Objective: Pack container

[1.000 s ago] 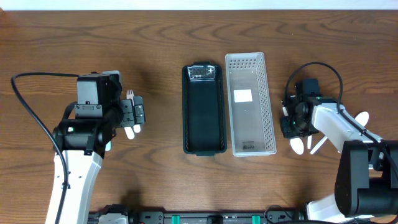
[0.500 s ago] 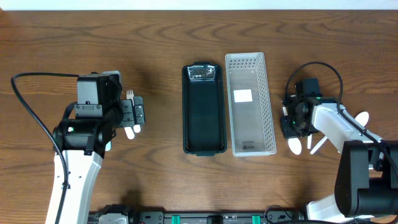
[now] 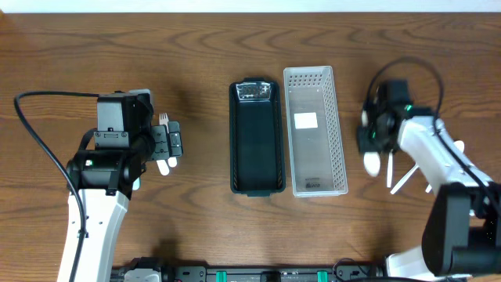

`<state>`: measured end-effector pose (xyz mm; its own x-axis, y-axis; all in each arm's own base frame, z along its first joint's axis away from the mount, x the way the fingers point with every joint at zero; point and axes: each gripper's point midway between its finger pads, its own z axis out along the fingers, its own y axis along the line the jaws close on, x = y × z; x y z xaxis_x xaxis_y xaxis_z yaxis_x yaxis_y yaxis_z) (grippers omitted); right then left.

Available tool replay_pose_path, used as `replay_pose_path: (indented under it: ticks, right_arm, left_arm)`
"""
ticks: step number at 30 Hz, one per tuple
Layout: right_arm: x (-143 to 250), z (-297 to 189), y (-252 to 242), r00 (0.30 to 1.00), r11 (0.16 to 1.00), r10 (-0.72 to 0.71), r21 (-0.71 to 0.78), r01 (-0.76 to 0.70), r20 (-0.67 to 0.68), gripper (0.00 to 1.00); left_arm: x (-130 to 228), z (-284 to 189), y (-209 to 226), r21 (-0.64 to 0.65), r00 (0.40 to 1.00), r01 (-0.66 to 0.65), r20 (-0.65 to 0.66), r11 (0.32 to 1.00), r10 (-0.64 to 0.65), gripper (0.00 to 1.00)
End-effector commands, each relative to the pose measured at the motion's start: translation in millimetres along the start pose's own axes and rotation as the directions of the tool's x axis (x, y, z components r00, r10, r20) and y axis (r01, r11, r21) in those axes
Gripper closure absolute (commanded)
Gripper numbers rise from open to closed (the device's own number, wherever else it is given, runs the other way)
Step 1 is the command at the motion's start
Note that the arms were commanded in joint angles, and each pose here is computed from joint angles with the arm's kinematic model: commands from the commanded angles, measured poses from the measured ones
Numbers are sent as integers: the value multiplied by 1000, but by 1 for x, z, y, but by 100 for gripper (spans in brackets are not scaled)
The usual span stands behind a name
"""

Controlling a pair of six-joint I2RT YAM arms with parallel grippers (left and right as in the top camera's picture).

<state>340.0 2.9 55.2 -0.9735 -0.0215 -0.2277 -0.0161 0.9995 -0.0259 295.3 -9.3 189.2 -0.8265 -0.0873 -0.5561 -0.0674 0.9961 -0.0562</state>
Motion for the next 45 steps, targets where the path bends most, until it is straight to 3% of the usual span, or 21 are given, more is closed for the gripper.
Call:
replay_pose_path:
  ticks: [1,6,10,14,19,27,28,32,36,40,42,44,45]
  right_arm:
    - [-65,-81,7,966,997,72,-35,-66,250,99]
    - [-103,-154,40,908,989,128,-117,-88,400,99]
    - [-101,-160,81,908,983,133,-173,-68,398,99]
    - [-90,-133,111,939,985,100,-169,-45,329,99]
    - [-65,-67,137,989,993,10,-120,8,147,99]
    - [-38,2,151,998,996,-46,-76,43,-39,99]
    - [-35,5,152,997,996,-47,-81,43,-53,96]
    - [-39,-1,153,998,995,-48,-90,44,-40,64]
    - [-64,-36,149,998,992,-46,-113,51,51,38]
    - [-95,-104,116,981,994,27,-112,-5,190,18]
    - [-103,-131,91,964,993,84,-107,-59,251,15]
    - [-105,-154,54,939,985,167,-98,-143,299,1]
    - [-103,-160,37,929,979,205,-87,-186,307,1]
  left_arm:
    - [-8,-6,3,-11,1000,14,24,1000,-14,2]
    - [-8,-6,3,-11,1000,14,24,1000,-14,2]
    - [-8,-6,3,-11,1000,14,24,1000,-14,2]
    - [-8,-6,3,-11,1000,14,24,1000,-14,2]
    - [-8,-6,3,-11,1000,14,24,1000,-14,2]
    - [-8,-6,3,-11,1000,14,24,1000,-14,2]
    - [-8,-6,3,-11,1000,14,24,1000,-14,2]
    - [-8,-6,3,-11,1000,14,24,1000,-14,2]
    - [-8,-6,3,-11,1000,14,24,1000,-14,2]
    - [-8,-6,3,-11,1000,14,24,1000,-14,2]
    - [-8,-6,3,-11,1000,14,24,1000,-14,2]
    - [-8,-6,3,-11,1000,14,24,1000,-14,2]
    - [-8,-6,3,-11,1000,14,24,1000,-13,2]
